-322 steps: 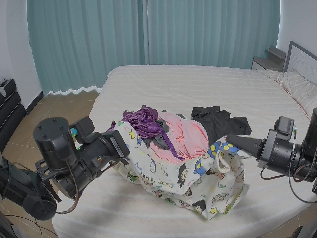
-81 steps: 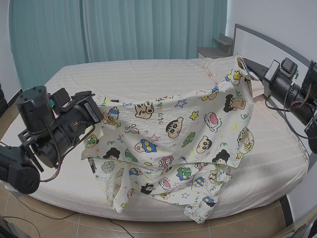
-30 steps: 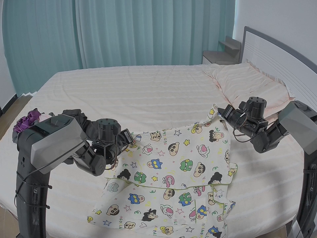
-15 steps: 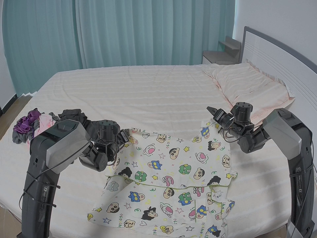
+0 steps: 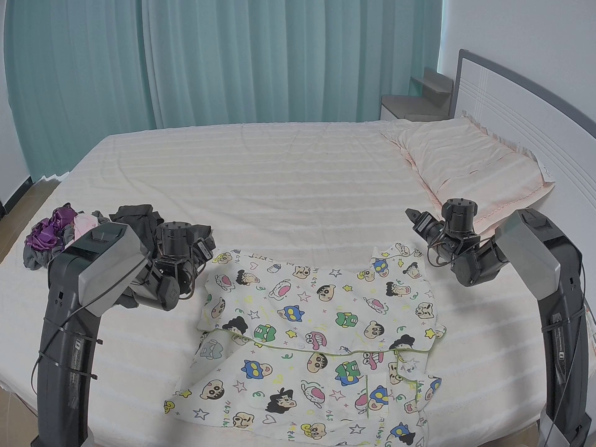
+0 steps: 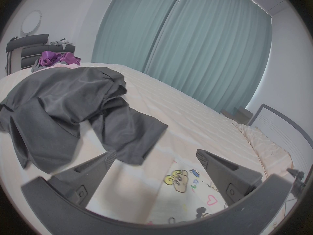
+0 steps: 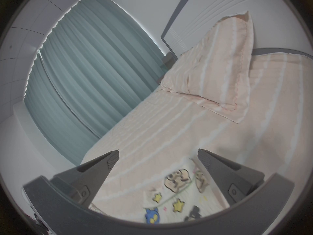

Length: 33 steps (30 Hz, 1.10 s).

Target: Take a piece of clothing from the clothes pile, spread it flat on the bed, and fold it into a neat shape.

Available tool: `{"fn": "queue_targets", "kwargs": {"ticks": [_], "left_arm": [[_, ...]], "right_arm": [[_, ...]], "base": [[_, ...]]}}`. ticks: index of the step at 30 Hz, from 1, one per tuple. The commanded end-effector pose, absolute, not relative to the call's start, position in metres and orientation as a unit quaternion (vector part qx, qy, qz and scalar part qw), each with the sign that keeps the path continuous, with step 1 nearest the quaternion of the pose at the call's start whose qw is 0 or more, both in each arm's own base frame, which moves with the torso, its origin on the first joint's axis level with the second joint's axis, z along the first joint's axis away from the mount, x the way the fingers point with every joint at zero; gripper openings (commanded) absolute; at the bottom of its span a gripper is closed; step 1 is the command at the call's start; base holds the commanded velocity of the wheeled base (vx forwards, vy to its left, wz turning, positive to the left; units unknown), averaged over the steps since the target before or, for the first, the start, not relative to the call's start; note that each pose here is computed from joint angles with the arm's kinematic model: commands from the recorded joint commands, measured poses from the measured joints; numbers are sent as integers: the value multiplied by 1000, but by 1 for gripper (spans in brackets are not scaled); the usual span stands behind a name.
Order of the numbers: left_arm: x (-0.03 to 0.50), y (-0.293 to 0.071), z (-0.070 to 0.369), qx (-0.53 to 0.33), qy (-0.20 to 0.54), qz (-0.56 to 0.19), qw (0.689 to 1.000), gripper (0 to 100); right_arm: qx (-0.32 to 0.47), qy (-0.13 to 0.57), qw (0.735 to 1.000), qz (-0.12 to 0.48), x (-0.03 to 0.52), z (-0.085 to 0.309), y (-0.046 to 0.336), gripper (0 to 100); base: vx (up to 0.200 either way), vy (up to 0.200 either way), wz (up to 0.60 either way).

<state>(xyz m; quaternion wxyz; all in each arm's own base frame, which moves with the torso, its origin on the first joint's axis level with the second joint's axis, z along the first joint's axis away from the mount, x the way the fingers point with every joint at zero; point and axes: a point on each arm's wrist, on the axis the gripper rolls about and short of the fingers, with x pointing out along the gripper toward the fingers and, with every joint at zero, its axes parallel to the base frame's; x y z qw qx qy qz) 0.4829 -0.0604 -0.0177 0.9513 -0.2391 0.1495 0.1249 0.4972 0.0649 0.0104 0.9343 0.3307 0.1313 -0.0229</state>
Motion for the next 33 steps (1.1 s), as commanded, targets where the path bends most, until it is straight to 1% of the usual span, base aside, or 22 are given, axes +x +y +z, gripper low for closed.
{"fn": "queue_targets", "kwargs": {"ticks": [1, 5, 7, 8, 10, 14, 15, 16, 20, 22, 23, 24, 29, 32, 33], "left_arm": [[473, -19, 33, -256, 127, 158, 945, 100], [457, -18, 51, -275, 126, 155, 940, 100], [423, -22, 78, -311, 141, 118, 933, 100], [417, -23, 83, -316, 143, 112, 931, 100], [387, -30, 97, -337, 160, 87, 924, 100], [328, -38, 113, -365, 189, 62, 910, 100], [328, -38, 113, -365, 189, 62, 910, 100], [300, -41, 113, -375, 206, 55, 902, 100], [254, -38, 105, -373, 237, 59, 895, 100], [239, -37, 100, -378, 250, 58, 889, 100], [237, -36, 100, -381, 252, 58, 888, 100], [227, -35, 94, -390, 267, 52, 880, 100], [218, -35, 87, -417, 277, 43, 865, 100], [221, -36, 88, -418, 272, 38, 866, 100], [223, -37, 87, -418, 269, 39, 867, 100]], "right_arm": [[336, 154, 928, -43, 442, 43, 11, 100], [334, 167, 927, -42, 408, 52, -13, 100], [322, 188, 927, -35, 362, 53, -36, 100], [322, 190, 927, -35, 355, 52, -38, 100], [326, 205, 922, -36, 326, 48, -44, 100], [342, 244, 907, -36, 279, 36, -39, 100], [342, 244, 907, -36, 279, 36, -39, 100], [356, 264, 896, -40, 261, 29, -33, 100], [400, 290, 869, -39, 243, 21, -15, 100], [424, 301, 853, -35, 238, 19, -5, 100], [426, 303, 851, -34, 237, 19, -3, 100], [435, 313, 844, -31, 235, 18, 5, 100], [438, 328, 836, -47, 236, 9, 33, 100], [439, 325, 836, -45, 236, 8, 47, 100], [437, 339, 832, -43, 234, 2, 58, 100]], "base": [[0, 0, 0], [0, 0, 0], [0, 0, 0], [0, 0, 0], [0, 0, 0], [0, 0, 0], [0, 0, 0], [0, 0, 0], [0, 0, 0], [0, 0, 0], [0, 0, 0], [0, 0, 0], [0, 0, 0], [0, 0, 0], [0, 0, 0]]}}
